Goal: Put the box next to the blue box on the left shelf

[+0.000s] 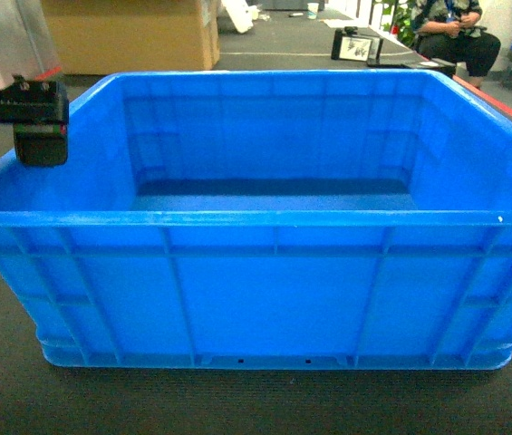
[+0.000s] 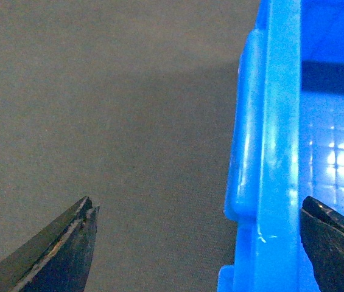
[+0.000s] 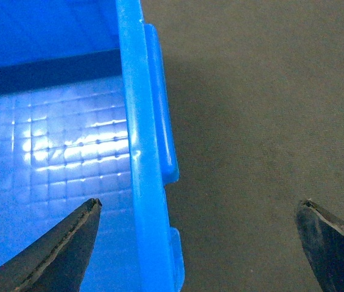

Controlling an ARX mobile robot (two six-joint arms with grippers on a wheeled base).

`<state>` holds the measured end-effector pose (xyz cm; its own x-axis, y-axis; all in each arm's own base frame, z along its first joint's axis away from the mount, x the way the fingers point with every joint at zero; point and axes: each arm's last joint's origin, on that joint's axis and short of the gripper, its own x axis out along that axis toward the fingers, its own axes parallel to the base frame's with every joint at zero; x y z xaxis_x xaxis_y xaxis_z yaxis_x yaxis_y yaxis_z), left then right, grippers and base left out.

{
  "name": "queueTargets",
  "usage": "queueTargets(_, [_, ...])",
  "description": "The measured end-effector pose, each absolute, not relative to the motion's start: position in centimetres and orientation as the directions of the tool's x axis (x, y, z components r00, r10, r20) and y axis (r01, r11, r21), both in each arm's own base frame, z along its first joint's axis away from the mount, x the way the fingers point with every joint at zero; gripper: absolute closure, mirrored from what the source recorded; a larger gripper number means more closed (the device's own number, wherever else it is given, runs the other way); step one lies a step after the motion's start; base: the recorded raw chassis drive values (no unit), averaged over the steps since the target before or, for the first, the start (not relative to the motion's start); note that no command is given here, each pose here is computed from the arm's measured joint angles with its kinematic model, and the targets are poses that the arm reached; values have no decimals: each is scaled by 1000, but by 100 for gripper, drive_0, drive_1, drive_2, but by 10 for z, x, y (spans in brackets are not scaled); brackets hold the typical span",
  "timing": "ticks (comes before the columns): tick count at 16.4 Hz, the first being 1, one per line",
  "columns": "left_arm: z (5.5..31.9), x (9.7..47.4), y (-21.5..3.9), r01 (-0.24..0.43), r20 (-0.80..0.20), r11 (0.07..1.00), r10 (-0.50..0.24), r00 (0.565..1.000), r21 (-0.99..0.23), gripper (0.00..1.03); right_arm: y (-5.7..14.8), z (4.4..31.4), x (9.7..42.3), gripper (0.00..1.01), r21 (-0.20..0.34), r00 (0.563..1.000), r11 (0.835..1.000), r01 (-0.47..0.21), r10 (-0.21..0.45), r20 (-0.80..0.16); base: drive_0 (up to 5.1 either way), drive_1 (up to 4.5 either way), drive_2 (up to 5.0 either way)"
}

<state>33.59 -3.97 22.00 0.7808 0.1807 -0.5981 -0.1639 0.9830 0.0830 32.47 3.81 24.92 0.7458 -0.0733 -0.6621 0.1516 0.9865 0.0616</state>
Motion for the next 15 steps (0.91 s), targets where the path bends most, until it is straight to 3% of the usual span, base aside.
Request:
queueTargets(4, [201,351,-46,-163,-668,982,183,721,93,5,50,215,341,3,41,678,990,132,-60,-733,0,0,0])
queueTargets(6, [203,353,-46,-163,-683,982,184,707,95,22,52,214,343,8,32,685,991,133,-68,-725,0,0,0])
queueTargets(7, [202,352,-46,-166,-695,983,172,698,77,37,54,217,345,22,20,696,991,131,-78,-714,0,0,0])
queueTargets(12, [201,350,-50,-158,-720,988,111,685,3,80,54,217,345,66,0,695,993,119,-83,-714,0,0,0])
queueTargets(13, [203,349,-51,-146,-723,989,100,683,-1,88,55,217,345,75,0,693,993,116,-81,-716,0,0,0])
queueTargets(15, [204,346,-51,-115,-727,993,65,683,-20,94,55,218,344,87,2,690,996,84,-57,-722,0,0,0])
